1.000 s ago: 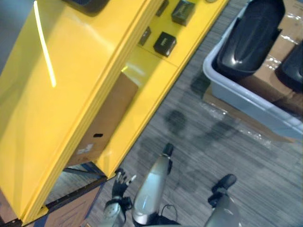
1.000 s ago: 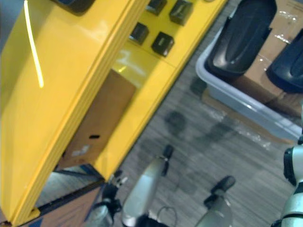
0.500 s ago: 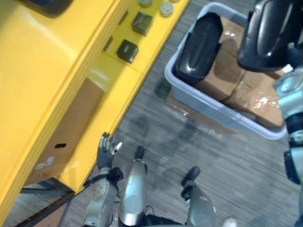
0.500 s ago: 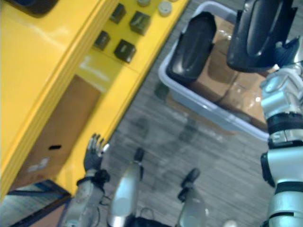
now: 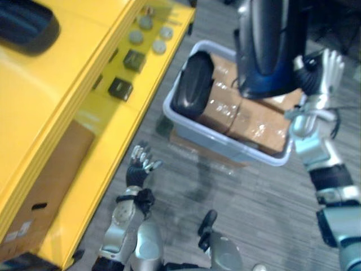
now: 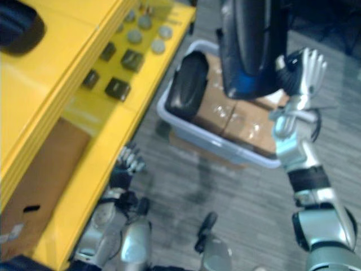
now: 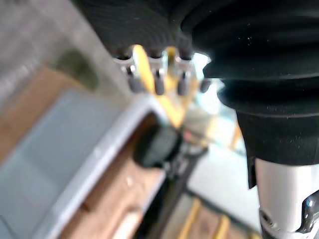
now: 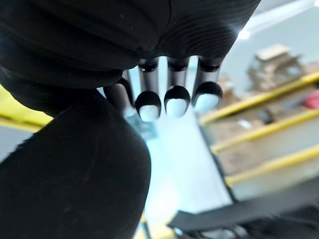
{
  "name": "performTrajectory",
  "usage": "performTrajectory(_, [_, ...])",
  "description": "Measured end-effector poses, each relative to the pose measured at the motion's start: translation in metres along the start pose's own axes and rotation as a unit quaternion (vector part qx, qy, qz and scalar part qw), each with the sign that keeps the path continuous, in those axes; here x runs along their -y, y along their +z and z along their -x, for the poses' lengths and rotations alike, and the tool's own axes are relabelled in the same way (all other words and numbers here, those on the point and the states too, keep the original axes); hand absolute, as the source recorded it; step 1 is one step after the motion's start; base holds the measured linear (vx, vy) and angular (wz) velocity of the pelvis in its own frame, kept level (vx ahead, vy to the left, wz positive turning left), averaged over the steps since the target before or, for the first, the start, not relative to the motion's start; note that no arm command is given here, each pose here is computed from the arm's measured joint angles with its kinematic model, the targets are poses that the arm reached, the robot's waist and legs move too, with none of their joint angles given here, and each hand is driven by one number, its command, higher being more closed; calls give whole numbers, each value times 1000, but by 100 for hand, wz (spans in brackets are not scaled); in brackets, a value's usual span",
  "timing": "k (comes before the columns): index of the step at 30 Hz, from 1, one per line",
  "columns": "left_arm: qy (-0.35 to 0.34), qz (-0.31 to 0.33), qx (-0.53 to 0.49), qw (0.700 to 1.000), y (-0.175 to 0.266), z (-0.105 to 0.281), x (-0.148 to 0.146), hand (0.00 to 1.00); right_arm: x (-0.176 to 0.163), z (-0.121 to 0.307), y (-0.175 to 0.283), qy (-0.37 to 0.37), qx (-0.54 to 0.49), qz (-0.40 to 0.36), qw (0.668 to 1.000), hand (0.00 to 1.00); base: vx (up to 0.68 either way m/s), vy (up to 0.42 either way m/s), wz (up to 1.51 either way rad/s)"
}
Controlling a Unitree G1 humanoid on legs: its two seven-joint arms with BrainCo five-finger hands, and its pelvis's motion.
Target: Walk over and take plastic housings, then place them on the shelf
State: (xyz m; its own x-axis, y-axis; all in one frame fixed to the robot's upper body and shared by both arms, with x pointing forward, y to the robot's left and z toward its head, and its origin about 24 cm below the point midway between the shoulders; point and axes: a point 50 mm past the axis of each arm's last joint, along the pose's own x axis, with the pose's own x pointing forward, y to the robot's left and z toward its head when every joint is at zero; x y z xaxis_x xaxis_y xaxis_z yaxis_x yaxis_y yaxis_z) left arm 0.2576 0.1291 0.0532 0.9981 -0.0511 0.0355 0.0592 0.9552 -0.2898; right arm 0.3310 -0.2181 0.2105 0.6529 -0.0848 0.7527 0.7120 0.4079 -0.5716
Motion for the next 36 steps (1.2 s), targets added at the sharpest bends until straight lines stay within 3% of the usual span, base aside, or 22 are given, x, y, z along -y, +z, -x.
performTrajectory(8, [35,26,-12,999,-2,-28,15,0,-21,31,31,21,37,-72,996,100,-2,1,-12])
performTrajectory(16, [32,82,-27,996,-5,-37,28,0,-44,51,49,83,59,-87,991,100,-13,9,-5])
performTrajectory(21, [-22,156,-54,986,-9,-38,40,0,-55,60,57,115,66,-96,986,100,-21,11,0])
performTrajectory(36, [-100,266,-17,959,6,-36,57,0,-71,98,42,189,58,-63,978,100,0,0,0])
